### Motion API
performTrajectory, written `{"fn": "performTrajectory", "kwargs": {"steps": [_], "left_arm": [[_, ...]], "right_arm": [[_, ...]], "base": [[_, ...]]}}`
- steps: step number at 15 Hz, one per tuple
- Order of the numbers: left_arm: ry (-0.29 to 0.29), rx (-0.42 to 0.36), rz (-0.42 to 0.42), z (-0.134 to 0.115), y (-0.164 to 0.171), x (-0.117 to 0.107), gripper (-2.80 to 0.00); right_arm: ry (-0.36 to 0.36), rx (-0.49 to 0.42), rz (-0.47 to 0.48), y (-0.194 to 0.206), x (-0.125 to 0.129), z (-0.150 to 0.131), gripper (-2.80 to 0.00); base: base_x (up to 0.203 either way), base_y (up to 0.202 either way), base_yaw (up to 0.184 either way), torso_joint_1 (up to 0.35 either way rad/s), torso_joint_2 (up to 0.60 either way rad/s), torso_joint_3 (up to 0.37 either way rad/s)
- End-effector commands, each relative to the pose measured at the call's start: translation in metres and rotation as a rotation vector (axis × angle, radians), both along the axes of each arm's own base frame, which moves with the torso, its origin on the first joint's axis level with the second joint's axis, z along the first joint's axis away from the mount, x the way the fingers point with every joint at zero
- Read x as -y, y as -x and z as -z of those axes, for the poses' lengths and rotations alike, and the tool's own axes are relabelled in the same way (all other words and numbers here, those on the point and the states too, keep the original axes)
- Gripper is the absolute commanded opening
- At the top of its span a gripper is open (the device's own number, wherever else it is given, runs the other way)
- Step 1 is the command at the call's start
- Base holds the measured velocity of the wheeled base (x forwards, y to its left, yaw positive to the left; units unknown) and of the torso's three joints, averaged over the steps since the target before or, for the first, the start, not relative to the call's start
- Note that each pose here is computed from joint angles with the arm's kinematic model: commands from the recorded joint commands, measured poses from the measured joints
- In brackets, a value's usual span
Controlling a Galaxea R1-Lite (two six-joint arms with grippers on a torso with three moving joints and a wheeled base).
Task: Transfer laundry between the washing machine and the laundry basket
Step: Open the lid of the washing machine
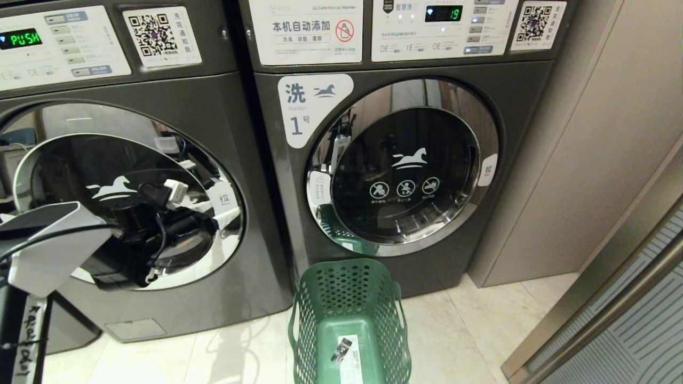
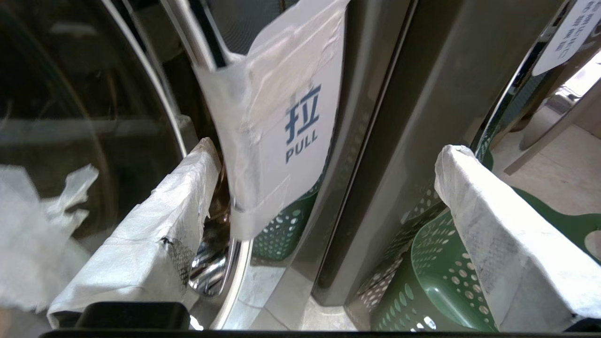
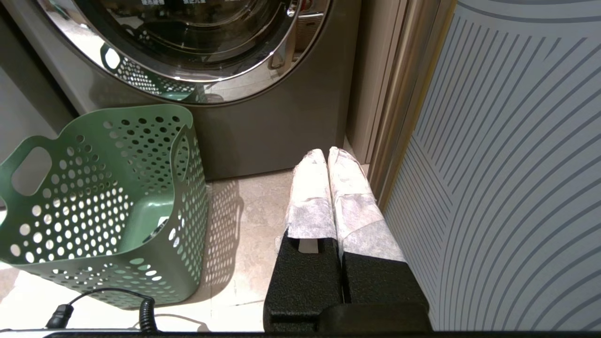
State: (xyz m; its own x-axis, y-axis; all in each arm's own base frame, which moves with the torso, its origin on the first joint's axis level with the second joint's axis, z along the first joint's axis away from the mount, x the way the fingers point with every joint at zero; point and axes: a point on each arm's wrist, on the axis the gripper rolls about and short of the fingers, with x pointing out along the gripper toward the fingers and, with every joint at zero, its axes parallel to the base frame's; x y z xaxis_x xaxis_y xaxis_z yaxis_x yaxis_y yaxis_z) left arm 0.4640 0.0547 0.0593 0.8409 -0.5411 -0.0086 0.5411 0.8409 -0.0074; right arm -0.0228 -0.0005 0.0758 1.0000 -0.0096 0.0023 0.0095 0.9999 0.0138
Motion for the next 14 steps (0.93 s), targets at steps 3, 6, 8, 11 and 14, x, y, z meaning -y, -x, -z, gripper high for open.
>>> {"fn": "performTrajectory", "kwargs": {"steps": [3, 6, 8, 11, 14], "left_arm": [[0.006, -0.002, 0.063, 0.006, -0.003, -0.002, 0.00], [0.006, 0.001, 0.110, 0.008, -0.009, -0.005, 0.00], [0.008, 0.012, 0.109, 0.006, -0.016, -0.009, 0.00], [0.029, 0.018, 0.104, 0.010, -0.027, -0.014, 0.00], [0.037, 0.017, 0.105, 0.015, -0.032, -0.014, 0.00]], "right_arm": [[0.000, -0.001, 0.000, 0.000, 0.000, 0.000, -2.80], [0.000, 0.001, 0.000, 0.000, 0.000, 0.000, -2.80], [0.000, -0.001, 0.000, 0.000, 0.000, 0.000, -2.80], [0.000, 0.000, 0.000, 0.000, 0.000, 0.000, -2.80], [0.000, 0.000, 0.000, 0.000, 0.000, 0.000, -2.80]], "base": [[0.000, 0.000, 0.000, 0.000, 0.00, 0.000], [0.000, 0.000, 0.000, 0.000, 0.00, 0.000], [0.000, 0.000, 0.000, 0.000, 0.00, 0.000], [0.000, 0.000, 0.000, 0.000, 0.00, 0.000], [0.000, 0.000, 0.000, 0.000, 0.00, 0.000]]}}
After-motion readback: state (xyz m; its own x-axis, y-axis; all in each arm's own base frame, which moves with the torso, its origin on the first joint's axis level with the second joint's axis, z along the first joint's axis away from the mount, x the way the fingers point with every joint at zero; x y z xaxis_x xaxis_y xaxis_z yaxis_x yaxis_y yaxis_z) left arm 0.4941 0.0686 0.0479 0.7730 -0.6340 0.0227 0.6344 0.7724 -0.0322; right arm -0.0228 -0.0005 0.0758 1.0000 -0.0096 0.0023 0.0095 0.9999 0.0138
